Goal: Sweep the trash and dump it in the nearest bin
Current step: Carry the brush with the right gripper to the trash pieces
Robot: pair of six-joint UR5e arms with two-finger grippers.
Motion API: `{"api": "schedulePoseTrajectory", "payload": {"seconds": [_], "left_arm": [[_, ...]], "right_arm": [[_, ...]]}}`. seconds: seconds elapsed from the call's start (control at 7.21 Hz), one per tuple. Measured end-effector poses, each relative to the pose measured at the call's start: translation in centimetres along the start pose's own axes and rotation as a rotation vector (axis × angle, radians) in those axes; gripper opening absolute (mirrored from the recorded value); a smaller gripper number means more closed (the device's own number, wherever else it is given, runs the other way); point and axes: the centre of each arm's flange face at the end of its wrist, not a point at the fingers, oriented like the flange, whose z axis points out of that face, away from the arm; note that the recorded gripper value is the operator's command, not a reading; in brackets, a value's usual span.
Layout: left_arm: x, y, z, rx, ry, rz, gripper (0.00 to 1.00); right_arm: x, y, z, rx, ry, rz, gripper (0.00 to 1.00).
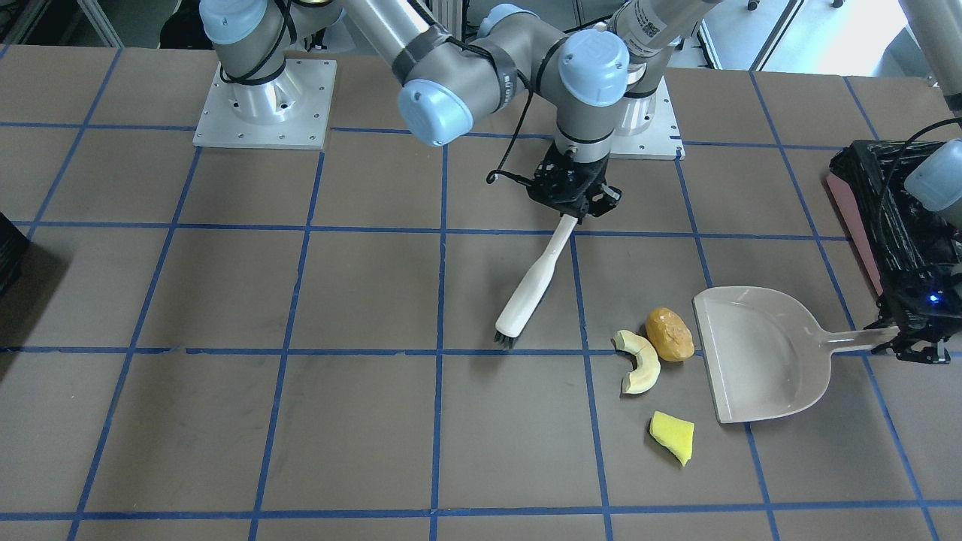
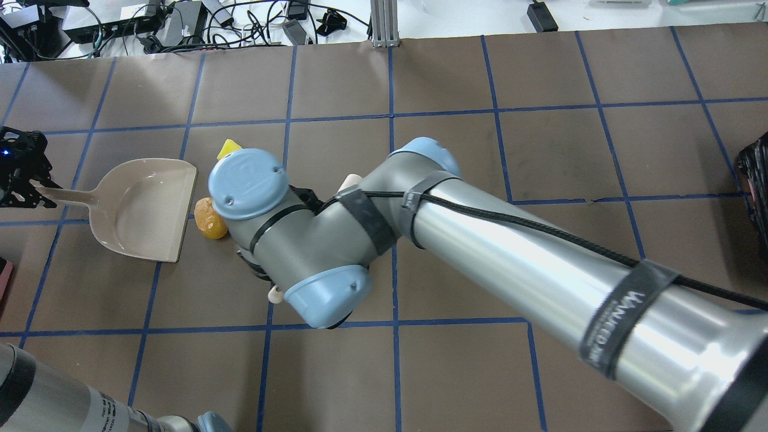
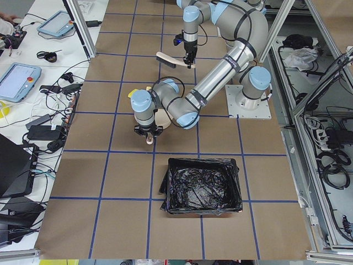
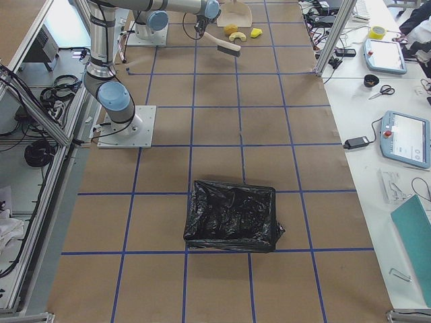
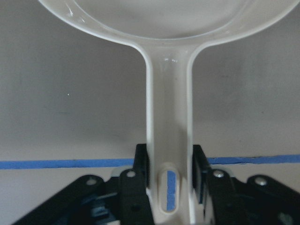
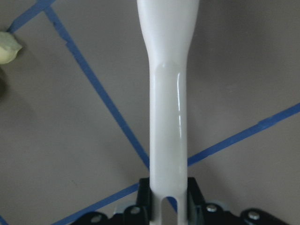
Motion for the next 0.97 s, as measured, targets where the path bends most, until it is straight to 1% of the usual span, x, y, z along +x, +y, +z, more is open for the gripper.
{"api": "schedulePoseTrajectory", "payload": {"seconds": [0.28, 0.56, 0.83, 0.97], "left_arm": [[0.0, 0.0, 0.0, 0.0, 0.001, -0.002, 0.0], [0.0, 0.0, 0.1, 0.0, 0.0, -0.002, 0.0], [-0.1, 0.1, 0.3, -0.002, -0.003, -0.002, 0.0], [-0.1, 0.1, 0.3, -0.003, -0.003, -0.002, 0.0]], "right_arm": [[-2.9, 4.7, 1.1, 0.003, -0.011, 0.011, 0.0], [-4.2, 8.2, 0.8, -0.002, -0.038, 0.082, 0.0], [-6.7, 9.5, 1.3, -0.001, -0.064, 0.117, 0.0], [-7.4, 9.5, 2.3, 0.003, -0.058, 0.12, 0.0]]}}
